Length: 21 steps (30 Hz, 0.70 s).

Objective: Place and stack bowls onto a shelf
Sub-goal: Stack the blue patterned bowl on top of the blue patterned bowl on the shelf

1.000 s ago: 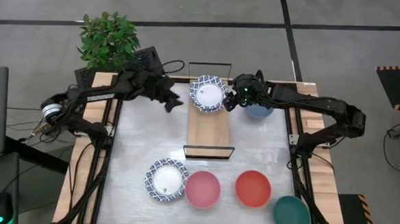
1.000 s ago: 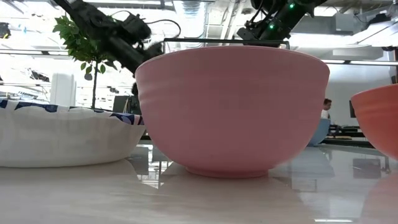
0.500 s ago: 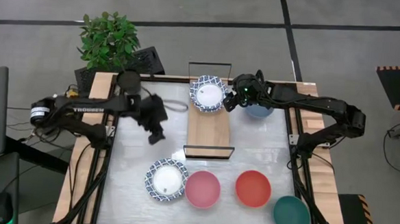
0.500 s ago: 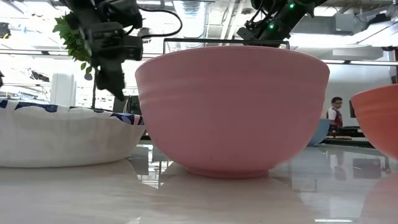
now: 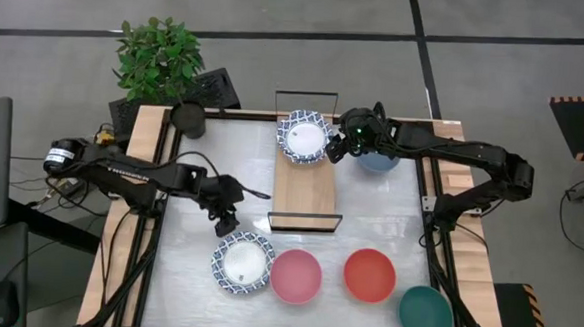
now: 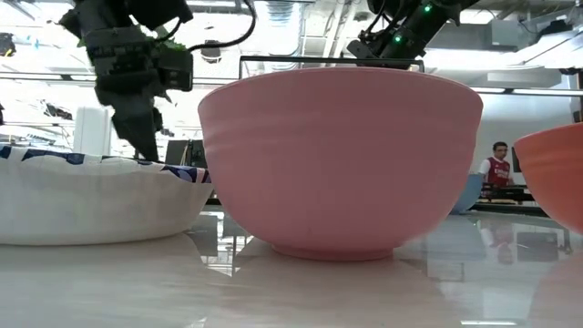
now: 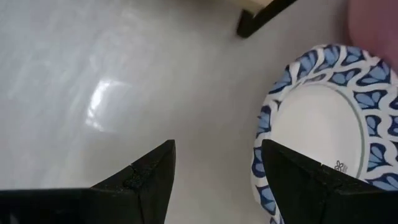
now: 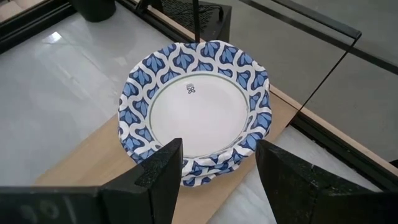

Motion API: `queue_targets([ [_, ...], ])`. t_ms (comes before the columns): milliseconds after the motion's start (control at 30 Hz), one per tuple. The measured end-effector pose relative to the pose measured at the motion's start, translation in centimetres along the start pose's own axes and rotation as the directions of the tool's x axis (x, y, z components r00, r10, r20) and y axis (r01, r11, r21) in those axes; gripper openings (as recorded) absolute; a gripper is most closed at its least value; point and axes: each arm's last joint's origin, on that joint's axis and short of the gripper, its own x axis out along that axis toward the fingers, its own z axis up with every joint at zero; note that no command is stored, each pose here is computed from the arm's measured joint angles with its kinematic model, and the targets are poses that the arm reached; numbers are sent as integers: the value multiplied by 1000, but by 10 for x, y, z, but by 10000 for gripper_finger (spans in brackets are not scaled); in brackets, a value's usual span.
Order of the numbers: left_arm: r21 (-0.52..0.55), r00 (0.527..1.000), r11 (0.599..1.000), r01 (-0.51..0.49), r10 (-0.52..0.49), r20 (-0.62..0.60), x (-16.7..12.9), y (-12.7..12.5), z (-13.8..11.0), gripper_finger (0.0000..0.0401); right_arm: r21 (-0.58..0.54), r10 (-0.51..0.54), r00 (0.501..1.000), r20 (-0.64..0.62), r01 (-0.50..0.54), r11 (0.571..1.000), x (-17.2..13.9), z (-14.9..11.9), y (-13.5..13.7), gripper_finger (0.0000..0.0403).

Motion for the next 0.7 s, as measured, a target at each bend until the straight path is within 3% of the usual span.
queue_targets([
  [267, -30, 998, 999, 36, -37, -42, 14, -3, -22, 222, 0, 0, 1000, 0, 0, 1000, 0, 0, 0, 228],
  [467, -16, 994, 994, 105, -105, -28, 16, -8, -23, 222, 0, 0, 1000, 0, 0, 1000, 0, 0, 0, 228],
  [700, -19, 995, 996, 85, -86, -57, 22, -7, -24, 222, 0, 0, 1000, 0, 0, 1000, 0, 0, 0, 228],
])
